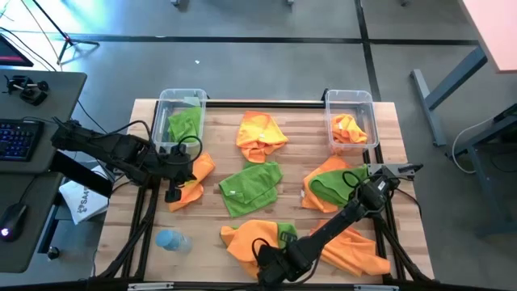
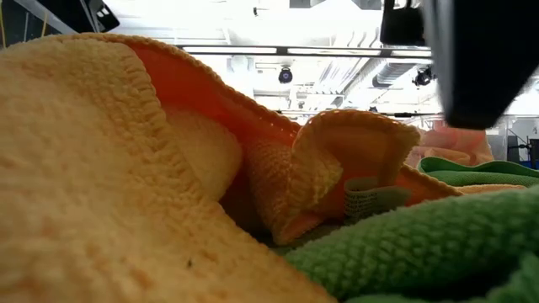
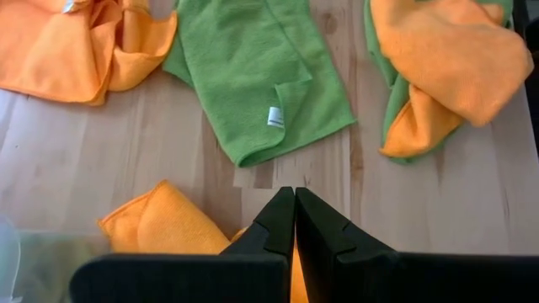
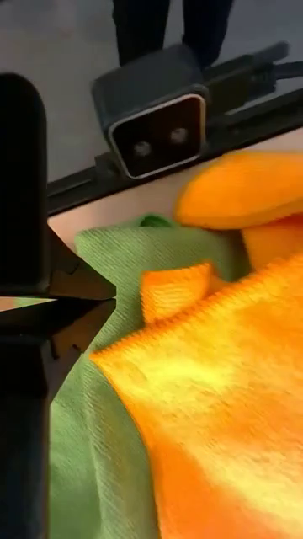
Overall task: Sort microfiber towel by color & place in baskets
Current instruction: Put the orange microfiber towel into the right transparent bin
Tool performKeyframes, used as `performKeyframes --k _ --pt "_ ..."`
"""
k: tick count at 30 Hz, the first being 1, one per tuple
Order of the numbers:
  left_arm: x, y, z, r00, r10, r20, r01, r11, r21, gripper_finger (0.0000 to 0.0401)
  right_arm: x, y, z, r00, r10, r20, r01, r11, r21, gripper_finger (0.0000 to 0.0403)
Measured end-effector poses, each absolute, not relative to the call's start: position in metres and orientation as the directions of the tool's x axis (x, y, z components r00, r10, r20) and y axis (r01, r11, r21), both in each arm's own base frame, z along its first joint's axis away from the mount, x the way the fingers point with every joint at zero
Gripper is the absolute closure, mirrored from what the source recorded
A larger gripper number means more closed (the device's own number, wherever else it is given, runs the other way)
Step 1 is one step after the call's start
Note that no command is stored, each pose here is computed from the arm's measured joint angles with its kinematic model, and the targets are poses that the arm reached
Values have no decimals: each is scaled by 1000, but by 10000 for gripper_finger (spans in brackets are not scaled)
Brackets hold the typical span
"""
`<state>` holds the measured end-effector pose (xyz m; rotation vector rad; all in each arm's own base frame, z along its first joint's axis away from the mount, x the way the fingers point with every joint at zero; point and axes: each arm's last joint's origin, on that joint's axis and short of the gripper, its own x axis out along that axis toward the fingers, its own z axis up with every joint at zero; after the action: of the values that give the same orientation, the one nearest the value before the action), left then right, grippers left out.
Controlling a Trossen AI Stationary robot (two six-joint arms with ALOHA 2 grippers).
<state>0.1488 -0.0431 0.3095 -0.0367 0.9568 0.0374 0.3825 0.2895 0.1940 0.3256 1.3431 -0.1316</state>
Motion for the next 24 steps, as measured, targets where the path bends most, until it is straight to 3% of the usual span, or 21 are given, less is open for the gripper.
performKeyframes --k 5,16,24 --pt "149 -43 310 577 16 -817 -49 999 -16 401 383 289 194 247 64 -967 281 950 135 384" --pt "149 -43 310 578 15 -816 -63 998 -26 401 380 283 191 269 -64 -961 277 961 14 279" --pt "149 -43 310 578 15 -816 -55 998 -20 401 382 283 189 281 -75 -957 231 973 -8 265"
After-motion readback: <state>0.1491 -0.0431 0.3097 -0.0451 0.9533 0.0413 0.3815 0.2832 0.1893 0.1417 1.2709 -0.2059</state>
